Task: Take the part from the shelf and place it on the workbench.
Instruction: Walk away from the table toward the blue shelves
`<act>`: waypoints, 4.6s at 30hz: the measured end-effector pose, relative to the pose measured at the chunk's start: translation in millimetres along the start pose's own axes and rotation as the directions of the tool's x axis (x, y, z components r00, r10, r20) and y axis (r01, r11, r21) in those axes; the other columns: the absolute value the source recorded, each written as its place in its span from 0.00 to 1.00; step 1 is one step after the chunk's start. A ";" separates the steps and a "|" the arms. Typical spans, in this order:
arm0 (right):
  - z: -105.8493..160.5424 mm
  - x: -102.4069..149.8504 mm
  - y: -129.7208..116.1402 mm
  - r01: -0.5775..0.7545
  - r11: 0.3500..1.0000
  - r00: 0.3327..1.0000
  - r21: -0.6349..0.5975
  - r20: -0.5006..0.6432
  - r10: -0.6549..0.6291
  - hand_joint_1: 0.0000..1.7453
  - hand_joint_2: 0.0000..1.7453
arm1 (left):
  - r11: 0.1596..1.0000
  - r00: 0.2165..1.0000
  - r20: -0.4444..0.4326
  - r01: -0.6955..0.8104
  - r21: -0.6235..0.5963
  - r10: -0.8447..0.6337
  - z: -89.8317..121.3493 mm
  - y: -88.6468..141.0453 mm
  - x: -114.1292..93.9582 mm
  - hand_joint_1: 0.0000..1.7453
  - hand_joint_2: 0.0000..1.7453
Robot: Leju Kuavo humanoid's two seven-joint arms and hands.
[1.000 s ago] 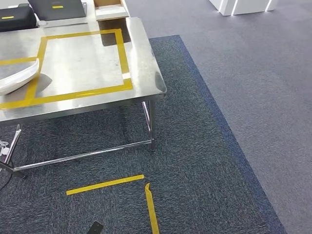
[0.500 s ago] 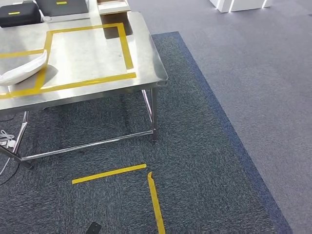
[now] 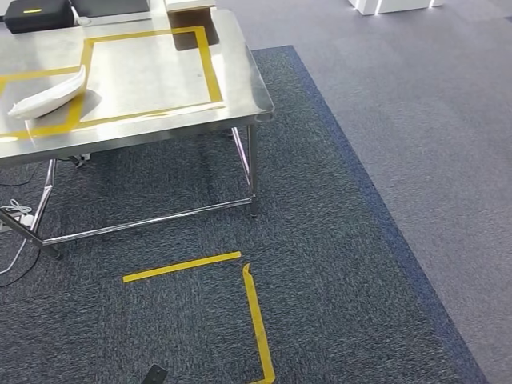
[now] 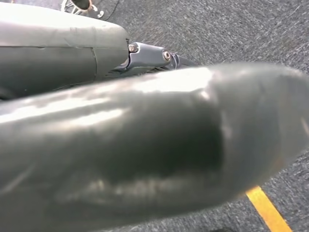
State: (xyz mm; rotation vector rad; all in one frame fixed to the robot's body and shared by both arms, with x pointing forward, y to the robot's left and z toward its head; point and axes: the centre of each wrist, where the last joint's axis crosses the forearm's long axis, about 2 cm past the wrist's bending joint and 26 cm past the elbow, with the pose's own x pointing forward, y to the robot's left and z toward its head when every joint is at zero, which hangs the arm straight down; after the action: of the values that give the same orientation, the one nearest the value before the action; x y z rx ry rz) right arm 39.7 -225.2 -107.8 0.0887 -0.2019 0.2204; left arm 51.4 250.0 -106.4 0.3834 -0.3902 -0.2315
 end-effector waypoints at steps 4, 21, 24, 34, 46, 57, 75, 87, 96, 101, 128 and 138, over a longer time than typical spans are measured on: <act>0.2 -2.2 0.7 -0.002 1.000 1.000 0.001 -0.004 0.002 0.00 0.00 | 1.000 1.000 -0.003 -0.001 0.000 0.001 0.4 -0.4 -1.0 0.00 0.00; 0.0 0.7 0.2 -0.002 1.000 1.000 -0.004 -0.018 0.002 0.00 0.00 | 1.000 1.000 -0.013 -0.015 -0.004 0.015 1.7 -2.2 -3.0 0.00 0.00; 0.0 -0.3 0.6 -0.010 1.000 1.000 0.002 -0.017 0.011 0.00 0.00 | 1.000 1.000 -0.007 -0.016 -0.002 0.016 1.9 -2.1 -3.6 0.00 0.00; 0.2 -1.7 1.3 -0.038 0.999 0.999 0.018 -0.006 0.038 0.00 0.00 | 1.000 1.000 0.007 -0.011 -0.006 0.011 3.5 -5.8 -2.1 0.00 0.00; 0.2 -3.8 -1.9 -0.066 0.998 0.998 0.013 -0.016 0.067 0.00 0.00 | 0.999 1.000 0.000 -0.007 -0.035 0.007 5.2 -10.5 1.3 0.00 0.00; 0.3 -4.4 -0.1 -0.078 0.997 0.997 0.018 -0.018 0.078 0.00 0.00 | 0.999 1.000 -0.005 0.011 -0.047 -0.011 5.1 -9.1 -2.9 0.00 0.00; 0.4 -4.8 0.0 -0.091 0.996 0.996 0.022 -0.020 0.092 0.00 0.00 | 0.999 1.000 -0.010 0.022 -0.050 -0.022 5.2 -9.7 -1.4 0.00 0.00; 0.8 -10.2 -2.6 -0.175 0.984 0.982 0.025 -0.066 0.177 0.00 0.00 | 0.996 1.000 -0.029 0.000 -0.086 -0.002 8.9 -15.5 -5.2 0.00 0.00; 1.6 -18.1 -32.0 -0.236 0.971 0.967 -0.020 -0.107 0.233 0.00 0.00 | 0.993 1.000 -0.027 -0.001 -0.119 -0.002 18.7 -35.9 5.8 0.00 0.00; 2.9 -26.4 -39.4 -0.201 0.979 0.972 -0.037 -0.129 0.195 0.00 0.00 | 0.992 1.000 -0.024 -0.002 -0.124 -0.001 20.7 -40.0 8.8 0.00 0.00; 1.9 -17.1 -42.5 -0.222 0.974 0.974 -0.047 -0.050 0.220 0.00 0.00 | 0.996 1.000 -0.011 0.003 -0.091 -0.004 16.4 -28.6 -3.6 0.00 0.00; 0.7 -12.2 -21.1 -0.286 0.958 0.958 0.007 0.002 0.286 0.00 0.00 | 0.997 0.999 -0.018 0.028 -0.073 -0.029 13.9 -22.9 -7.1 0.00 0.00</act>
State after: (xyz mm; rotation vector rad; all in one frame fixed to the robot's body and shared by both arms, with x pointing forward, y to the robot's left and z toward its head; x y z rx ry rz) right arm 32.7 -248.4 -111.0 0.0662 -0.2151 0.5096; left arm 35.9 227.0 -106.0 0.3191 -0.3565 -0.2692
